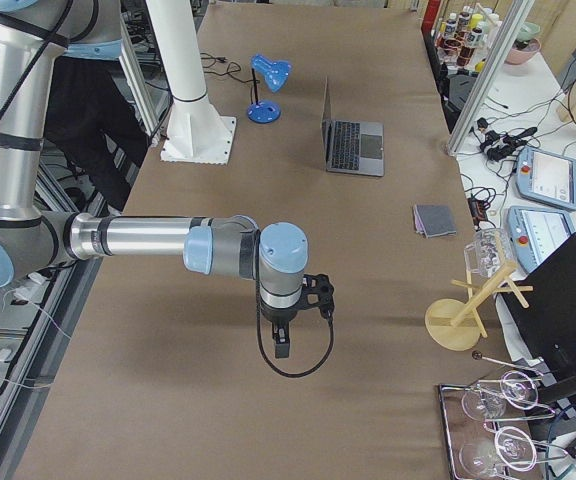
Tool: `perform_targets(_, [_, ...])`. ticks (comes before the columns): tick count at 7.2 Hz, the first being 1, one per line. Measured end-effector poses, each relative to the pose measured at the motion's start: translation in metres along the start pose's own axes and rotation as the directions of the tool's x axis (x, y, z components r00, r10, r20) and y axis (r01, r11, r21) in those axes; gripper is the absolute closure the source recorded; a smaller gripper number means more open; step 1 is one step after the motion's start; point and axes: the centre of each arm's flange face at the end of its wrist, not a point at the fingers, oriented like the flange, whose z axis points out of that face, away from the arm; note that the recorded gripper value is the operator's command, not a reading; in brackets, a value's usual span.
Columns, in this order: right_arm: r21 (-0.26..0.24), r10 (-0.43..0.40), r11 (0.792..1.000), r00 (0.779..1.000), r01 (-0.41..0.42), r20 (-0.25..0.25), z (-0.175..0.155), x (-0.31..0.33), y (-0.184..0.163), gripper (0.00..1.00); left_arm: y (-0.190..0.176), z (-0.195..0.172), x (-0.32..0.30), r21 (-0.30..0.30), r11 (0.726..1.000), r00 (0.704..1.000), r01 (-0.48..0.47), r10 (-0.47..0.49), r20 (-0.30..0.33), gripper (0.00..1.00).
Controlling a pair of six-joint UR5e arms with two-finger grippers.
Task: Close laptop
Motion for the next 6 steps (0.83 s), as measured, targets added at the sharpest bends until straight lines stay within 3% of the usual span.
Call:
perform_targets(2, [0.091,-0.066,0.994,0.998,0.068,-0.023,-0.012,-0.007,-0.012,0.00,-0.023,-0.016,0.010,0.049,0.998,0.999,-0.045,0.045,0.008,0.00])
perform_targets(3, [0.118,-0.086,0.989,0.996,0.088,-0.028,-0.016,-0.010,-0.016,0.00,-0.033,-0.024,0.015,0.104,0.990,0.996,-0.094,0.092,0.022,0.00])
perform_targets(6, [0.162,-0.127,0.978,0.992,0.129,-0.022,-0.022,-0.017,-0.025,0.00,-0.050,-0.030,0.017,0.271,0.931,0.970,-0.244,0.231,0.081,0.00])
